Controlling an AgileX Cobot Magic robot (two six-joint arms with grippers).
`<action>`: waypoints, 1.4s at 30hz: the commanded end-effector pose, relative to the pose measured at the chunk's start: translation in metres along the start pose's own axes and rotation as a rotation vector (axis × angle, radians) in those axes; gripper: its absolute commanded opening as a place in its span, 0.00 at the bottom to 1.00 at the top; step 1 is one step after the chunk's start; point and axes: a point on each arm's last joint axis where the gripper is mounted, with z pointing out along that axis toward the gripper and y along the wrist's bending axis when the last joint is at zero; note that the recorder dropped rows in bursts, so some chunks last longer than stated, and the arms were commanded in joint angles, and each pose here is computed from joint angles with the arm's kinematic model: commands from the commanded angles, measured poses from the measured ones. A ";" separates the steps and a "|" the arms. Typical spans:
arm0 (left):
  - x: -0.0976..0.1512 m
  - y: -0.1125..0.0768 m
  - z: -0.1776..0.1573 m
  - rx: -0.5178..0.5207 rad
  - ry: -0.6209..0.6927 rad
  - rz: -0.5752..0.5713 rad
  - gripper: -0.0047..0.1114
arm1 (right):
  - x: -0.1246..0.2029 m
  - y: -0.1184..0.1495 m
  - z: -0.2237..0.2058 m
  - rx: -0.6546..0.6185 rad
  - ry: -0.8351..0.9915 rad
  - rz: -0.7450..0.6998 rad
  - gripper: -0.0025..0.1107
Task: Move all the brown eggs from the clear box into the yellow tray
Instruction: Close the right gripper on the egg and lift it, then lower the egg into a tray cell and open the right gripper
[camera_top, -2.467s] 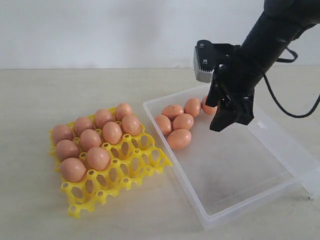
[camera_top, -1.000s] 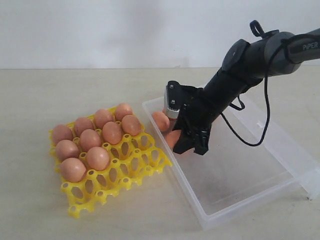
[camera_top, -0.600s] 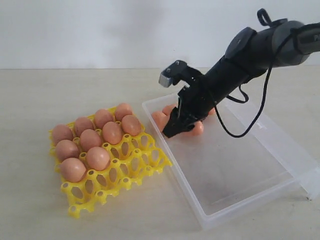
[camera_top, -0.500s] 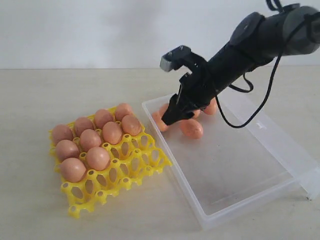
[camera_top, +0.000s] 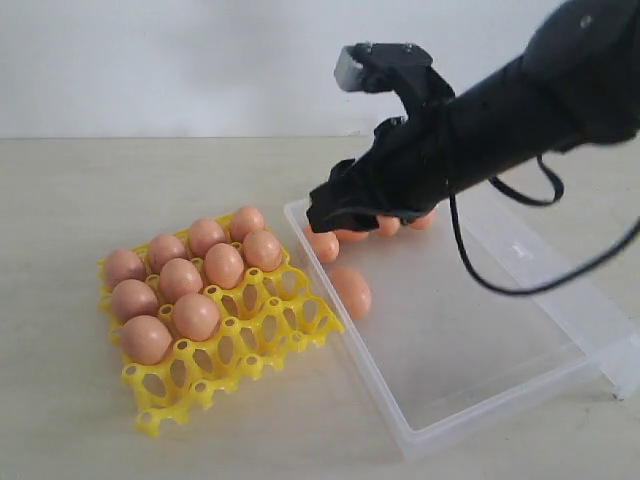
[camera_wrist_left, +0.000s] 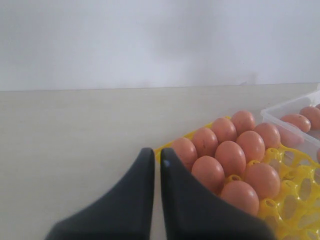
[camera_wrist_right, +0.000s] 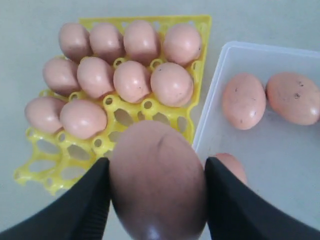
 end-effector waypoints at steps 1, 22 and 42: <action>0.000 0.000 0.000 -0.001 -0.008 -0.003 0.08 | 0.033 0.030 -0.007 0.326 -0.299 0.013 0.02; 0.000 0.000 0.000 -0.001 -0.008 -0.003 0.08 | 0.052 0.083 0.052 -0.370 -0.702 0.359 0.02; 0.000 0.000 0.000 -0.001 -0.008 -0.003 0.08 | 0.007 0.042 0.108 -0.251 -0.286 0.216 0.02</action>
